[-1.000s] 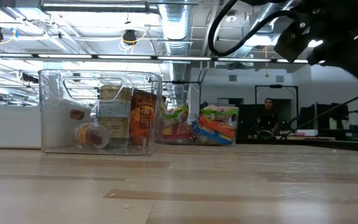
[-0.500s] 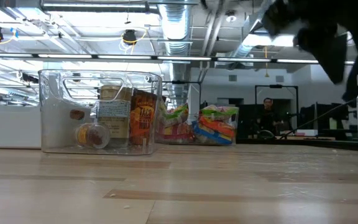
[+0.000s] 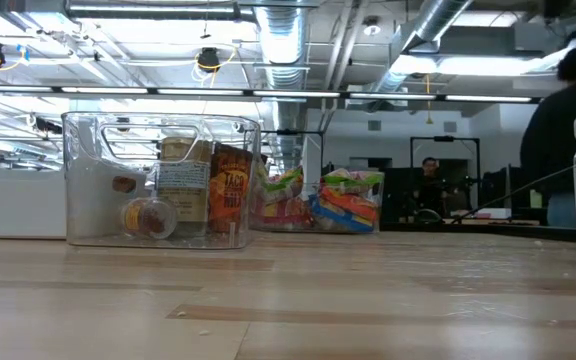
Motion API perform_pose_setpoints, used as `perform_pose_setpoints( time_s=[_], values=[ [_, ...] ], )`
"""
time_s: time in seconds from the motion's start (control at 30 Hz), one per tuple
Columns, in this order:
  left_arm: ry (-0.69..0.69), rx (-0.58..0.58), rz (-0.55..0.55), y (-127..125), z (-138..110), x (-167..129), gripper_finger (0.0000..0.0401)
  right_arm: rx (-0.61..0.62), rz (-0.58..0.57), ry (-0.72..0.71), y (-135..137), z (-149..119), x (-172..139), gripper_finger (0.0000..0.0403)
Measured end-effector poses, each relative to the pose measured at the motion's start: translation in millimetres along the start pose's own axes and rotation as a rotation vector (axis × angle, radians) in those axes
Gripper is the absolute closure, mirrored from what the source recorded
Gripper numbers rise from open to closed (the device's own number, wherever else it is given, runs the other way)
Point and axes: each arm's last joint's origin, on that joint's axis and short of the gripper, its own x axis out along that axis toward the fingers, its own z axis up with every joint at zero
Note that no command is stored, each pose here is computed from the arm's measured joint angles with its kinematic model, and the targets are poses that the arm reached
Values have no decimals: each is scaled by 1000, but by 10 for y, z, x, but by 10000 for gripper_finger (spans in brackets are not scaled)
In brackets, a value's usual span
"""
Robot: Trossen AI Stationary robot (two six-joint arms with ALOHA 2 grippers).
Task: Pick & Place Food Item
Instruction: Put the white seasoning bottle into the bottom transparent bin
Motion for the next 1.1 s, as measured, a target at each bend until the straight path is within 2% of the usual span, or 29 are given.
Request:
perform_pose_setpoints(
  time_s=[0.2,0.4,0.57,0.73,0.93,1.1],
  values=[
    [0,-5,0,1,0,0,165,37,-66,1,82,-262,57,66],
    [0,-10,0,1,0,0,165,102,-176,47,40,-512,232,66],
    [0,-13,0,0,0,0,165,116,-208,20,32,-610,336,66],
    [-1,-13,0,1,1,0,165,154,-221,12,-42,-620,431,66],
    [-1,-14,1,1,1,0,165,139,-125,-15,-148,-592,581,66],
    [-1,-14,0,1,1,0,165,142,-128,-16,-236,-614,574,66]
  ],
)
